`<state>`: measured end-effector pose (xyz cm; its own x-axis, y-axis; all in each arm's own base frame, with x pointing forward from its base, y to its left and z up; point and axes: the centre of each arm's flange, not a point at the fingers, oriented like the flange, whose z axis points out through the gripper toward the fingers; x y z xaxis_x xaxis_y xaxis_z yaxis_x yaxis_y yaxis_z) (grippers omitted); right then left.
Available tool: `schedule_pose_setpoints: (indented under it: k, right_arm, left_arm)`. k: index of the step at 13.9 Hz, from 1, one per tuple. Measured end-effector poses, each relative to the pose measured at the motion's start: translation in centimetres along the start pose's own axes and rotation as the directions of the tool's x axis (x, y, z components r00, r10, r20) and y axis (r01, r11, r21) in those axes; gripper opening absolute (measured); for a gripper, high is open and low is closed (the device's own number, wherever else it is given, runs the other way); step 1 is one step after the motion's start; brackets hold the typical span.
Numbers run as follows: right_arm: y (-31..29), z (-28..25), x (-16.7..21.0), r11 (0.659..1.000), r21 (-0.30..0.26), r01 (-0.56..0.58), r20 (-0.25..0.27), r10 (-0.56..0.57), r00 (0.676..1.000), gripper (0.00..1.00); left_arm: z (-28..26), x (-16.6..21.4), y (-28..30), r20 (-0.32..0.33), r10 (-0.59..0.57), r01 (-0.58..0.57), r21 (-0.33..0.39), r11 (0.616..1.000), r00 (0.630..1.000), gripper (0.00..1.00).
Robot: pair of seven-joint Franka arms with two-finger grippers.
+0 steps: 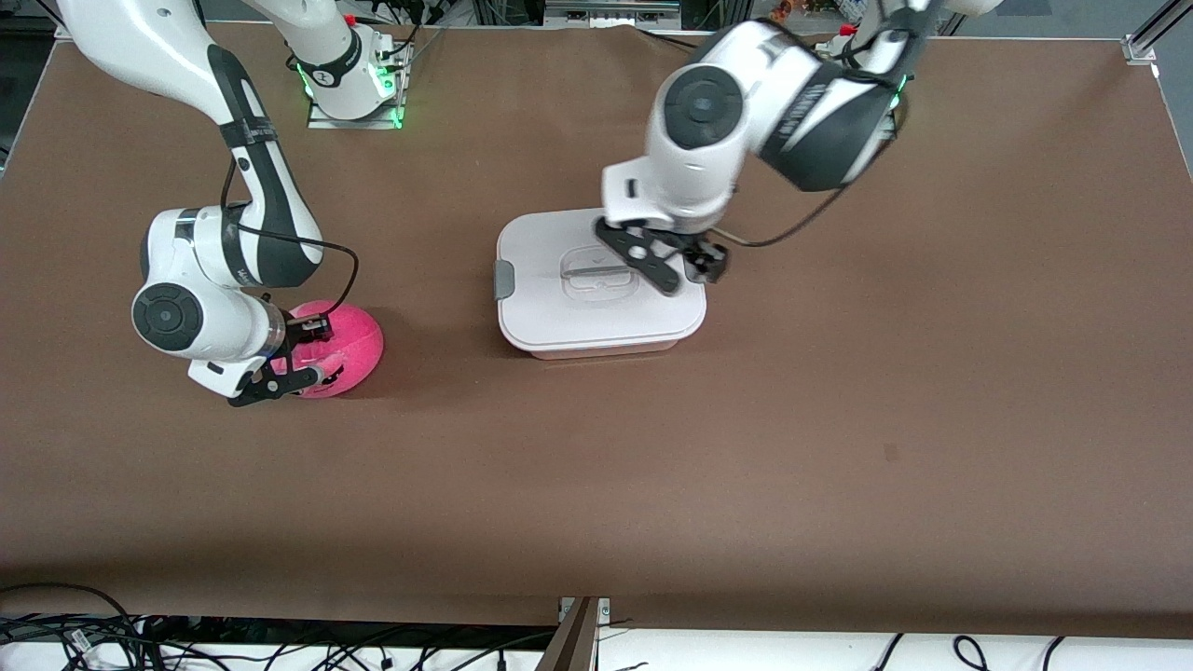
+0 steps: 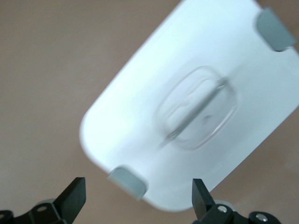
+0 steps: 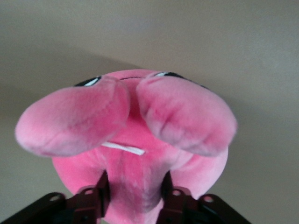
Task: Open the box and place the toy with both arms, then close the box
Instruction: 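Grasp the plush with the right gripper while the left gripper grasps the lid handle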
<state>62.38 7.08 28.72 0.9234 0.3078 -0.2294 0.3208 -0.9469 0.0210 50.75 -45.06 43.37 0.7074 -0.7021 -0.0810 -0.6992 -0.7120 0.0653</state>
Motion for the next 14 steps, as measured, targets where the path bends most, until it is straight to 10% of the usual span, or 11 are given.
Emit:
schedule_pose_setpoints:
  k: [4,8,14]
  right_arm:
    - [0.9,-1.9,-0.4,0.999,-0.007,0.05,-0.031,-0.051,0.998,0.08]
    - [1.2,-5.6,-0.9,0.997,-0.018,0.081,-0.081,-0.083,0.993,0.07]
    - [-0.5,-16.0,-2.8,0.953,-0.019,0.301,-0.064,-0.302,0.951,0.07]
  left_arm:
    - [3.1,2.4,2.4,-0.07,0.305,-0.303,0.027,0.952,0.95,1.0]
    - [4.9,3.4,1.7,-0.08,0.502,-0.499,0.057,0.865,0.861,1.0]
    - [8.0,3.9,3.5,-0.028,0.569,-0.565,0.09,0.82,0.822,1.0]
